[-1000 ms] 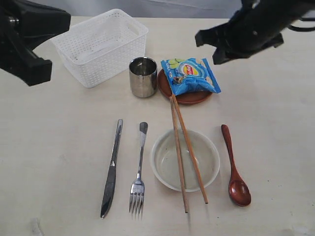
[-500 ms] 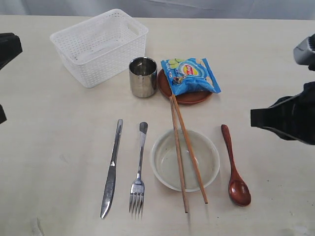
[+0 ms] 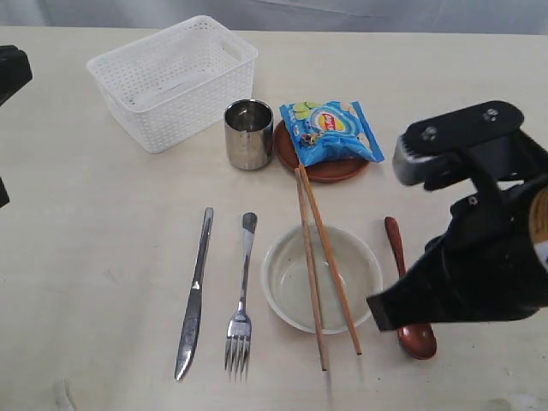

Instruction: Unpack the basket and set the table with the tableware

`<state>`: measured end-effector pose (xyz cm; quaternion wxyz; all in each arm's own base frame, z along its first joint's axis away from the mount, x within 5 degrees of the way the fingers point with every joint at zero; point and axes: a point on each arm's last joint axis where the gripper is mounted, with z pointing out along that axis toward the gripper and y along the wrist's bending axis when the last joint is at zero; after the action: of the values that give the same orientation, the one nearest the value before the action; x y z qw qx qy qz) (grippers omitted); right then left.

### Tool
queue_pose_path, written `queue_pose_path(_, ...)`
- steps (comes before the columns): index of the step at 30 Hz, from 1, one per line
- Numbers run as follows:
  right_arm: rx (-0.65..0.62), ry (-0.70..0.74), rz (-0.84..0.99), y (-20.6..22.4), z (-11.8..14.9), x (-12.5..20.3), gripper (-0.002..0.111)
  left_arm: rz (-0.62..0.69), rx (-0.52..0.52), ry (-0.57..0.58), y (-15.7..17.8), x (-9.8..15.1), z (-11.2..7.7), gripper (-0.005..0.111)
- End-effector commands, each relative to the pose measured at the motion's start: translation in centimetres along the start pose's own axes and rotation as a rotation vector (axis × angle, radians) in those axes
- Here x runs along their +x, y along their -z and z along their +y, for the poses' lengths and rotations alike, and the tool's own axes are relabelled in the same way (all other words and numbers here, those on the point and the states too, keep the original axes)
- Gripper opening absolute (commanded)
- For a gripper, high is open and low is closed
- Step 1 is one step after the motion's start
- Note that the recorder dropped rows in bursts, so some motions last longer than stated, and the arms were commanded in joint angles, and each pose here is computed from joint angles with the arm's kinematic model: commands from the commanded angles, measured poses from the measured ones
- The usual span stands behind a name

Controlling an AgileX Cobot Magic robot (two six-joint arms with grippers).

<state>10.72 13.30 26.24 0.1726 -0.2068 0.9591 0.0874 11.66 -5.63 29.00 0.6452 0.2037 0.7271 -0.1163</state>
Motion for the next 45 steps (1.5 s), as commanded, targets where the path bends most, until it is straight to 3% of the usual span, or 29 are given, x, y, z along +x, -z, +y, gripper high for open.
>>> queue_pose_path(1,0.325,0.13,0.03,0.1,1.3,0.2,0.0,-0.015,-0.01,-0.005,0.1,-0.1,0.1,0.0)
queue_pose_path(3,0.277,0.128,-0.012,-0.1,2.6,-0.1,0.0,-0.015,-0.01,-0.005,0.1,-0.1,0.1,0.0)
queue_pose_path(7,0.058,-0.061,-0.129,-0.3,4.7,-1.3,0.0,-0.035,-0.024,-0.001,0.1,-0.3,0.2,0.0)
queue_pose_path(11,0.001,-0.156,-0.152,-0.4,5.3,-1.7,0.004,-0.038,-0.027,-0.001,0.1,-0.3,0.2,0.0)
queue_pose_path(15,0.0,-0.171,-0.144,-0.2,6.3,-2.7,0.034,-0.039,-0.026,0.037,0.1,-0.3,0.2,0.0)
queue_pose_path(17,0.012,-0.183,-0.139,-0.2,6.8,-3.4,0.056,-0.039,-0.026,0.052,0.1,-0.3,0.2,0.0)
queue_pose_path(19,0.055,-0.199,-0.115,-0.5,7.3,-4.0,0.067,-0.039,-0.026,0.052,0.1,-0.3,0.2,0.0)
queue_pose_path(25,0.18,-0.212,-0.036,-2.4,8.4,-5.0,0.066,-0.042,-0.026,0.063,0.1,-0.4,0.3,0.0)
queue_pose_path(29,0.222,-0.285,0.006,-4.0,7.8,-5.8,0.066,-0.053,-0.026,0.079,0.3,-0.6,0.3,0.0)
queue_pose_path(35,0.125,-0.317,0.06,-5.4,6.9,-7.1,0.067,-0.071,-0.025,0.079,0.7,-0.7,0.3,0.0)
queue_pose_path(45,0.245,-0.181,0.217,-9.9,6.9,-6.4,0.067,-0.07,-0.024,0.079,0.7,-0.7,0.3,0.0)
